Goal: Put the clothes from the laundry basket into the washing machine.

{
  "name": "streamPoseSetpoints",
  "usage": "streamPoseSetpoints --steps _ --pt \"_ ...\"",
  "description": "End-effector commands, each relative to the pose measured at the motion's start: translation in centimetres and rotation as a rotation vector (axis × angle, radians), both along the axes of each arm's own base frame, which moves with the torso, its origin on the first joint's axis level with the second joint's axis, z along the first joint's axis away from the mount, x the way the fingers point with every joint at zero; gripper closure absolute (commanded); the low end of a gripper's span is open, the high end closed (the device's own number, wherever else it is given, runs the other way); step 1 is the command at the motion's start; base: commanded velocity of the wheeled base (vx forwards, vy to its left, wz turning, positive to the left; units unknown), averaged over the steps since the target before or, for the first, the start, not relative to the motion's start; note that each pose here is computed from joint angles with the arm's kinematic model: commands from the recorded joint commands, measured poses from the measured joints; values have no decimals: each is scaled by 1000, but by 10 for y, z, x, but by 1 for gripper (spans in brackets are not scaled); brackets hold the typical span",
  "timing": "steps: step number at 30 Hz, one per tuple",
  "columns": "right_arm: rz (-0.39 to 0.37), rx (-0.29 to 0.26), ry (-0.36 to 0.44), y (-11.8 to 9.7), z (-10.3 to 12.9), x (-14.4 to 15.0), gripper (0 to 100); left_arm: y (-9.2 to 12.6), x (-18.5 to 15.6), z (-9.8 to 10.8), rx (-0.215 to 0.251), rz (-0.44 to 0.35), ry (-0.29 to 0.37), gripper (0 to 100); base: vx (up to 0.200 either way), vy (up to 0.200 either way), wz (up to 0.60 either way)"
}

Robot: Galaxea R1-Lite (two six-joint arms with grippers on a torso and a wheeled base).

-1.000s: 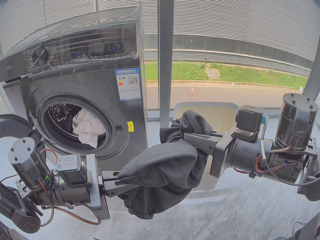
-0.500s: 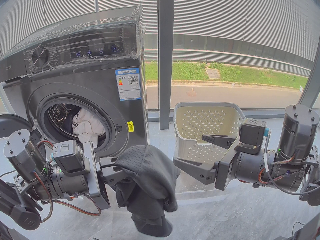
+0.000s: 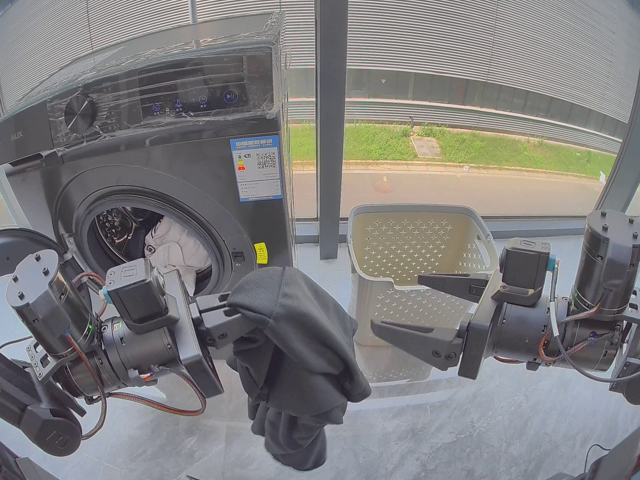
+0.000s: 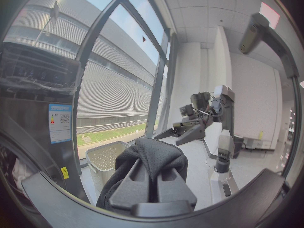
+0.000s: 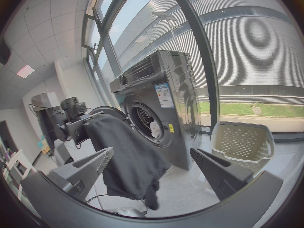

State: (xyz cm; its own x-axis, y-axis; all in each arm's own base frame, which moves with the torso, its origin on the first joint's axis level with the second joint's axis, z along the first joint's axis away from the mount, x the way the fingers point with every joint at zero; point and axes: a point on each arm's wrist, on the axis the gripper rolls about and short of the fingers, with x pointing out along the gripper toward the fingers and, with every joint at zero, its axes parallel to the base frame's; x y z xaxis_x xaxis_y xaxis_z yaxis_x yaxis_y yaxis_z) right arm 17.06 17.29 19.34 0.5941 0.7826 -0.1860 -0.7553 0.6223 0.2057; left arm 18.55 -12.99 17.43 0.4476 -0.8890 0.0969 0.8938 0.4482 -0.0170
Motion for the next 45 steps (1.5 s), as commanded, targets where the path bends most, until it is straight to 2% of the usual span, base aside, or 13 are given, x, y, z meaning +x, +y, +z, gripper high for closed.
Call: streamPoseSetpoints --steps 1,4,8,14,18,30,34,36,40,45 --pt "80 43 44 -12 1 1 0 -3 7 6 -77 74 84 100 0 0 0" --pt "151 66 94 -10 -2 2 0 -5 12 4 -102 117 131 100 0 0 0" --pt "132 17 151 -1 -21 17 0 -9 16 5 -117 140 146 100 0 0 0" --pt "73 -49 156 6 -36 29 0 -11 21 9 -131 152 134 100 0 0 0" --pt "62 -73 180 10 -46 33 0 -11 20 11 -135 153 127 100 0 0 0" --pt "88 -103 169 14 -51 31 0 -11 20 12 -142 168 123 100 0 0 0" --pt "142 -114 172 26 -53 22 0 -12 22 15 -150 166 112 100 0 0 0" --pt "151 -131 190 35 -61 27 0 -12 23 18 -156 165 103 100 0 0 0" --pt "139 -122 177 52 -62 43 0 -12 22 20 -161 165 97 100 0 0 0" --pt "79 -122 164 63 -64 57 0 -11 21 22 -166 164 91 100 0 0 0"
